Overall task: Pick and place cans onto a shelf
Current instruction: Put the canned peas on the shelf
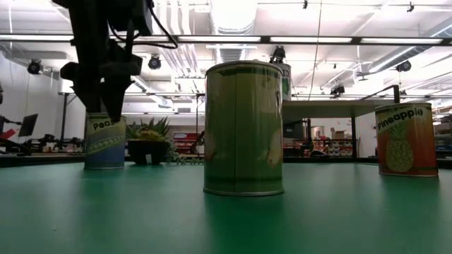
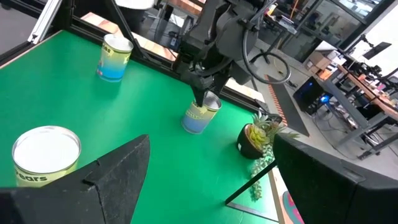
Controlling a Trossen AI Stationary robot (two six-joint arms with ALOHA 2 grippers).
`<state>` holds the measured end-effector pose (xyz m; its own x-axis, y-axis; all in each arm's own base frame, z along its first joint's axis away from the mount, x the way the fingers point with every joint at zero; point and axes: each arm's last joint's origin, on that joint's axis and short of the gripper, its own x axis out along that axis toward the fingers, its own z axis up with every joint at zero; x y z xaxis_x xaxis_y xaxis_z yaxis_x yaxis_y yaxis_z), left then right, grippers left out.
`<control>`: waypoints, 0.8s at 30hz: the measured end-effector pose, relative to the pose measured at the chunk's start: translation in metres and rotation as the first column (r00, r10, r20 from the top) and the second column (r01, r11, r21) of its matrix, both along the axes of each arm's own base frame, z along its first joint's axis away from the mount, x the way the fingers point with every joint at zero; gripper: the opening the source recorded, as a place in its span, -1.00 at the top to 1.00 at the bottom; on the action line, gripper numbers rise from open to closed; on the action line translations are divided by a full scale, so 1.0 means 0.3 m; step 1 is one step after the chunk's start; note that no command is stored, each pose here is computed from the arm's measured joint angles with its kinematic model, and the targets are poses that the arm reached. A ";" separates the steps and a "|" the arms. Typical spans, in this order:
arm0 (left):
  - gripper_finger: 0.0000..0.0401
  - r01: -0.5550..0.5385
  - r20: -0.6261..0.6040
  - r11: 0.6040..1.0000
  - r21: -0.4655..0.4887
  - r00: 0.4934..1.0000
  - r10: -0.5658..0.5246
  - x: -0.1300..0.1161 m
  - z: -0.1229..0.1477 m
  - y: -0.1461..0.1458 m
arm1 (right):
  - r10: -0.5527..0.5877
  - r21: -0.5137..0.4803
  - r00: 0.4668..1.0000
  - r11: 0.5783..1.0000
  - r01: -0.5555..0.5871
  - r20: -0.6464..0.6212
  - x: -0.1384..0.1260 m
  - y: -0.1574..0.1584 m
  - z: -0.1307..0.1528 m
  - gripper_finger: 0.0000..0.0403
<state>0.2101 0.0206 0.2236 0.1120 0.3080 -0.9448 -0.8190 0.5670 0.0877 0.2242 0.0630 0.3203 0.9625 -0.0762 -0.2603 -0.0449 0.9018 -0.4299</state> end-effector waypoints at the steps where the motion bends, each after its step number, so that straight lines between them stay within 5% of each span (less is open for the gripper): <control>1: -0.68 -0.001 0.003 1.000 0.000 1.000 0.001 0.000 -0.008 0.000 | 0.000 0.000 1.000 1.000 0.000 0.000 0.000 0.000 0.000 -0.62; 16: -0.51 -0.004 0.027 1.000 0.001 1.000 0.004 -0.001 -0.043 0.000 | 0.000 0.000 1.000 1.000 0.000 0.000 0.000 0.000 0.000 -0.62; 24: -0.53 0.030 0.080 1.000 -0.001 0.996 -0.030 0.035 0.060 -0.007 | -0.008 -0.003 1.000 1.000 0.008 0.000 0.000 -0.001 0.000 -0.62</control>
